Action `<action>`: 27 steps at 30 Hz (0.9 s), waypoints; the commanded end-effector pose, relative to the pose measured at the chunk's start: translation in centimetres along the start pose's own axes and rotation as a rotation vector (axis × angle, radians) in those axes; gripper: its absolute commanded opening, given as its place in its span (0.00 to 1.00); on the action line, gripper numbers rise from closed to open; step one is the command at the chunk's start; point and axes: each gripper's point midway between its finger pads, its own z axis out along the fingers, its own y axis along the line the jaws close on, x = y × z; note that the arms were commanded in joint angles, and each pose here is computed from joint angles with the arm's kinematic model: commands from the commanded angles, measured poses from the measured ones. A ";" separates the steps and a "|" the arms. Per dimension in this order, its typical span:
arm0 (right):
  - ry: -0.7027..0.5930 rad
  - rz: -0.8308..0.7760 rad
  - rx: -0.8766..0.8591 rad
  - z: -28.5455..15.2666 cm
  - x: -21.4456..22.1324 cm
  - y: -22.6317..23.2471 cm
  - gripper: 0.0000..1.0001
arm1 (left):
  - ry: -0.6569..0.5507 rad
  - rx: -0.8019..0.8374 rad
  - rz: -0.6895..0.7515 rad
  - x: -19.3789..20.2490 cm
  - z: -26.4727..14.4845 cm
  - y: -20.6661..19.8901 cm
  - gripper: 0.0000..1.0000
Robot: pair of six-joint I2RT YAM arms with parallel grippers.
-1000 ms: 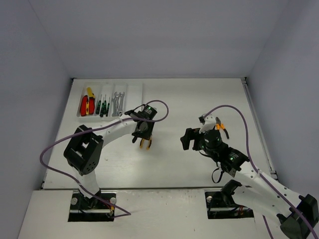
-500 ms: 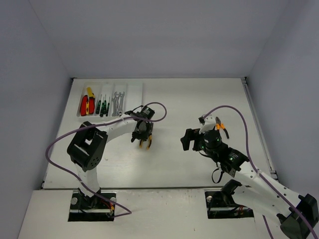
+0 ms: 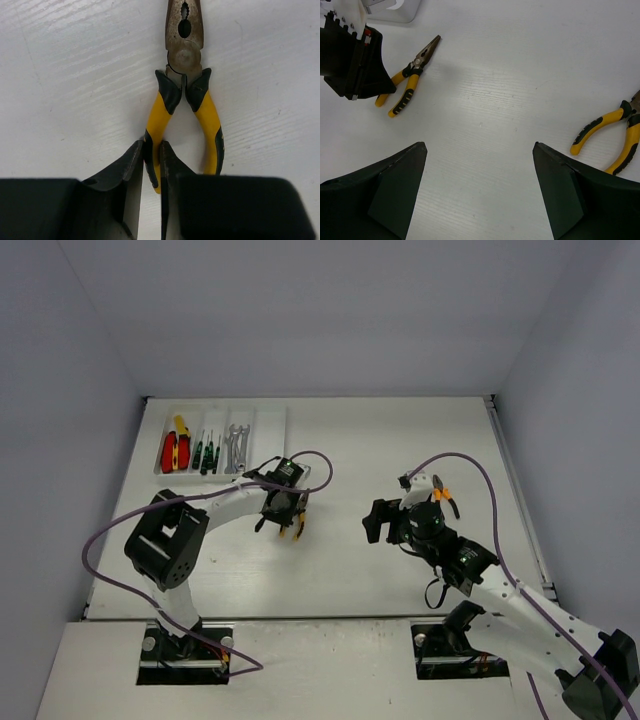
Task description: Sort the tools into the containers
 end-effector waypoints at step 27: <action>-0.045 0.019 0.000 0.0 -1.6 0.3 0.85 | -0.497 -0.207 -0.167 -22.5 -5.7 15.3 0.00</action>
